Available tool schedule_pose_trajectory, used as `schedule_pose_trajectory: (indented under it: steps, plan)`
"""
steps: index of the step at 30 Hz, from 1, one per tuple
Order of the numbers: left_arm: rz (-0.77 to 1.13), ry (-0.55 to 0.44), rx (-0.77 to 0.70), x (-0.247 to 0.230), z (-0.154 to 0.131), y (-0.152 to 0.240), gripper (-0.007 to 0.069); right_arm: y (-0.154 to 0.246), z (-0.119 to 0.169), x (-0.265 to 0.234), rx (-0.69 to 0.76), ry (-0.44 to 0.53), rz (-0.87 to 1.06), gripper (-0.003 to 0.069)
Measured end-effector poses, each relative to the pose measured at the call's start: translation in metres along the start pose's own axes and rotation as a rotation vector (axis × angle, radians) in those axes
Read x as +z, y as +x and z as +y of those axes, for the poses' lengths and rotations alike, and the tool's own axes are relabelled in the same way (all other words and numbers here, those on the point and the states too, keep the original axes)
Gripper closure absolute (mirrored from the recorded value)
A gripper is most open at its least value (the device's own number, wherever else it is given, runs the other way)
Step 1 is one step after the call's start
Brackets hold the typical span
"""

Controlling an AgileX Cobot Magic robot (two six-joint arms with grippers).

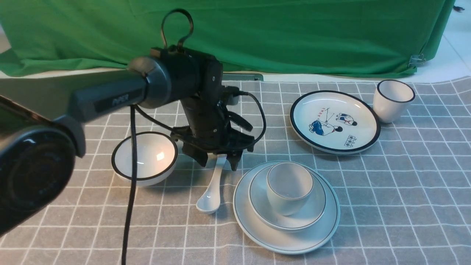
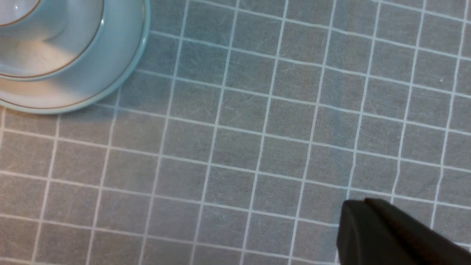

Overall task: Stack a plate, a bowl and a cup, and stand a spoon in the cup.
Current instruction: Use the left arm to grab a blue soup spoon, then use the left arm to put the blue soup spoon into the blue teacup in the middle

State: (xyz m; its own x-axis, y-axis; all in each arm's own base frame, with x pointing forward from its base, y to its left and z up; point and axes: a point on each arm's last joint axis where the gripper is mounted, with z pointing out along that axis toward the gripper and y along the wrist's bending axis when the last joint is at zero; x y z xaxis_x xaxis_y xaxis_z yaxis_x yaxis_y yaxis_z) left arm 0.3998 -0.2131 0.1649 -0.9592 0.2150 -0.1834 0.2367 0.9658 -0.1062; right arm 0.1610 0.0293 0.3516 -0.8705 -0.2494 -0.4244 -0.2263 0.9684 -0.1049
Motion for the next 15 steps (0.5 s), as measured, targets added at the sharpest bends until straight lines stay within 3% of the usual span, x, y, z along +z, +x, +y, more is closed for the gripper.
schedule_pose_trajectory:
  steps: [2, 4, 6, 8, 11, 15]
  plan:
    - [0.000, -0.001, -0.002, 0.003, 0.000, -0.001, 0.0129, 0.000, 0.000, 0.000, 0.000, 0.000, 0.000, 0.0639]
    - [0.001, -0.007, 0.002, 0.004, 0.000, -0.001, 0.0212, 0.000, 0.000, 0.000, 0.000, 0.000, 0.000, 0.0639]
    - [0.001, -0.009, 0.003, 0.004, 0.001, -0.001, 0.0323, 0.000, 0.000, 0.000, 0.000, 0.000, 0.000, 0.0639]
    - [-0.002, -0.005, 0.012, 0.002, 0.000, -0.002, 0.0493, 0.000, 0.000, 0.000, 0.000, -0.001, 0.000, 0.0639]
    - [-0.030, 0.002, 0.040, -0.017, -0.002, -0.001, 0.0499, 0.000, 0.000, 0.000, 0.000, -0.001, 0.000, 0.0639]
    - [-0.287, 0.069, 0.091, -0.120, -0.016, 0.007, 0.0498, -0.001, 0.000, 0.000, 0.000, -0.001, -0.014, 0.0639]
